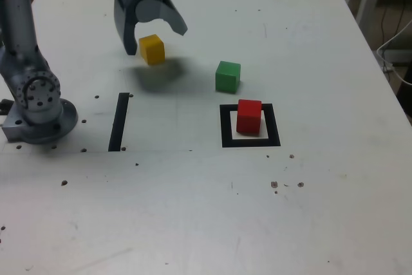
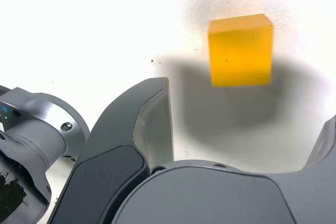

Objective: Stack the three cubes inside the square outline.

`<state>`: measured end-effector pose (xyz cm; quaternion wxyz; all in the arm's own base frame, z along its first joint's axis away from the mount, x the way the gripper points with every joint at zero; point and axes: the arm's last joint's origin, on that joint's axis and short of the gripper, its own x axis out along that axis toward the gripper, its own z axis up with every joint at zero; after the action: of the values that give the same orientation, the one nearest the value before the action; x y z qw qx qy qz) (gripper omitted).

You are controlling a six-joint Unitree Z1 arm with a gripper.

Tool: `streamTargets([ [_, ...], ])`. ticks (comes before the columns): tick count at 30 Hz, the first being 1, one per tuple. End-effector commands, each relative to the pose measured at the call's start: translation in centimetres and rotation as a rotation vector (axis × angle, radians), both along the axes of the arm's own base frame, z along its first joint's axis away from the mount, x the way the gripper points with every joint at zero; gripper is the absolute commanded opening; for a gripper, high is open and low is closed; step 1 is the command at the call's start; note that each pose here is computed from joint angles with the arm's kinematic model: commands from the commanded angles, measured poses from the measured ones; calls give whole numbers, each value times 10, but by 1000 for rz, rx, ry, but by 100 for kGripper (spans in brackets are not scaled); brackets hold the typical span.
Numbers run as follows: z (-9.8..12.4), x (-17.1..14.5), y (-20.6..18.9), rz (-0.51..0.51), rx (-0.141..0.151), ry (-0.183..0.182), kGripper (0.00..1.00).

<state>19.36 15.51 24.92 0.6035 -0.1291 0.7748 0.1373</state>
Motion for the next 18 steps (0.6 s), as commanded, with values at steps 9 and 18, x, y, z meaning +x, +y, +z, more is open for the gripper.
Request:
streamTargets([
  [9, -32, 2, 18, 28, -43, 41, 98],
  [18, -50, 11, 35, 43, -70, 65, 84],
])
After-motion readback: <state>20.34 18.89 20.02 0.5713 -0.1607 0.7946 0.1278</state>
